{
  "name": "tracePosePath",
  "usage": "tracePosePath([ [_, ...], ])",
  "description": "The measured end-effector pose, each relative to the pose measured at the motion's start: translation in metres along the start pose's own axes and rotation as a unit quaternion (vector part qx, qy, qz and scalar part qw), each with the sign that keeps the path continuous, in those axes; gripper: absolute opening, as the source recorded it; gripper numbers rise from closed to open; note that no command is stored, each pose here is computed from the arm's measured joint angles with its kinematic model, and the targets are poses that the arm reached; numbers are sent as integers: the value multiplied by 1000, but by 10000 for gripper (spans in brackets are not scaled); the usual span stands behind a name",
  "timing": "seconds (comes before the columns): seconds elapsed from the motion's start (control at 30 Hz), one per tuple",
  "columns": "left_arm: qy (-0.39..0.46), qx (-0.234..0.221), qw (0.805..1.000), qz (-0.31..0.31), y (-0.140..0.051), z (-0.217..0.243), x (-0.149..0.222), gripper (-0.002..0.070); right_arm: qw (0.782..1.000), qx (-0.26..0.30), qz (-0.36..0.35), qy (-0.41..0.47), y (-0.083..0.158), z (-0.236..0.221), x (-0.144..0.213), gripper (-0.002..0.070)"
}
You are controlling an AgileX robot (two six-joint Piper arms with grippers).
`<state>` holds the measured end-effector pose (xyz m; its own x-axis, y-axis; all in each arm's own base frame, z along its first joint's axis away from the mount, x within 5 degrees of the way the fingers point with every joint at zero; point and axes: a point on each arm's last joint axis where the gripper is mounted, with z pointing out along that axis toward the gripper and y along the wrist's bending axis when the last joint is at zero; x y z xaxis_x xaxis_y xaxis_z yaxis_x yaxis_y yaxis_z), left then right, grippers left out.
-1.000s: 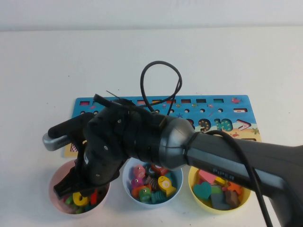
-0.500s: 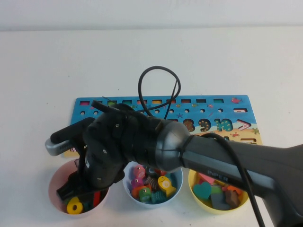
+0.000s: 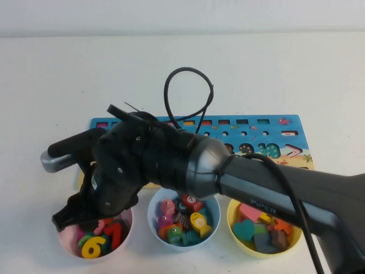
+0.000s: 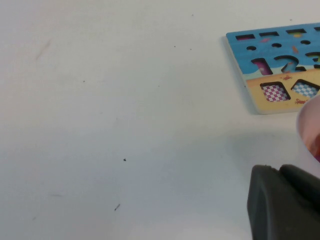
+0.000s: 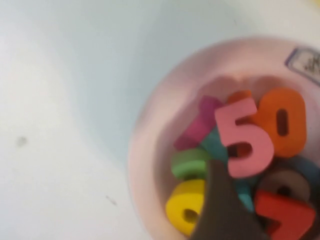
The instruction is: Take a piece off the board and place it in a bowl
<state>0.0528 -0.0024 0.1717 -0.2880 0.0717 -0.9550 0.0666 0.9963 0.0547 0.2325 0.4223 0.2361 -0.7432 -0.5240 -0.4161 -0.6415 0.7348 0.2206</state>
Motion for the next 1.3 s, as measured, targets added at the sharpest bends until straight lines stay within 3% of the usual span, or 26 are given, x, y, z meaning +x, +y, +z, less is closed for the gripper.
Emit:
tracePosePath([
  [0.07, 0, 0, 1000, 0, 0, 0, 0, -3, 1000, -3, 0, -6, 2, -4, -3, 323],
  [0.23, 0, 0, 1000, 0, 0, 0, 0, -3, 1000, 5, -8, 23, 1, -13, 0, 69],
  [0.33, 0, 0, 1000, 0, 0, 0, 0, -3, 999, 4, -29, 42, 2, -30, 3, 10],
  [0.77, 0, 0, 1000, 0, 0, 0, 0, -3, 994, 6, -104, 25, -4, -154, 35, -15],
  [1.03, 0, 0, 1000, 0, 0, 0, 0, -3, 994, -4, -108, -18, -32, -214, 107, -15],
  [1.3, 0, 0, 1000, 0, 0, 0, 0, -3, 994, 10, -111, -8, -65, -213, 177, -15],
])
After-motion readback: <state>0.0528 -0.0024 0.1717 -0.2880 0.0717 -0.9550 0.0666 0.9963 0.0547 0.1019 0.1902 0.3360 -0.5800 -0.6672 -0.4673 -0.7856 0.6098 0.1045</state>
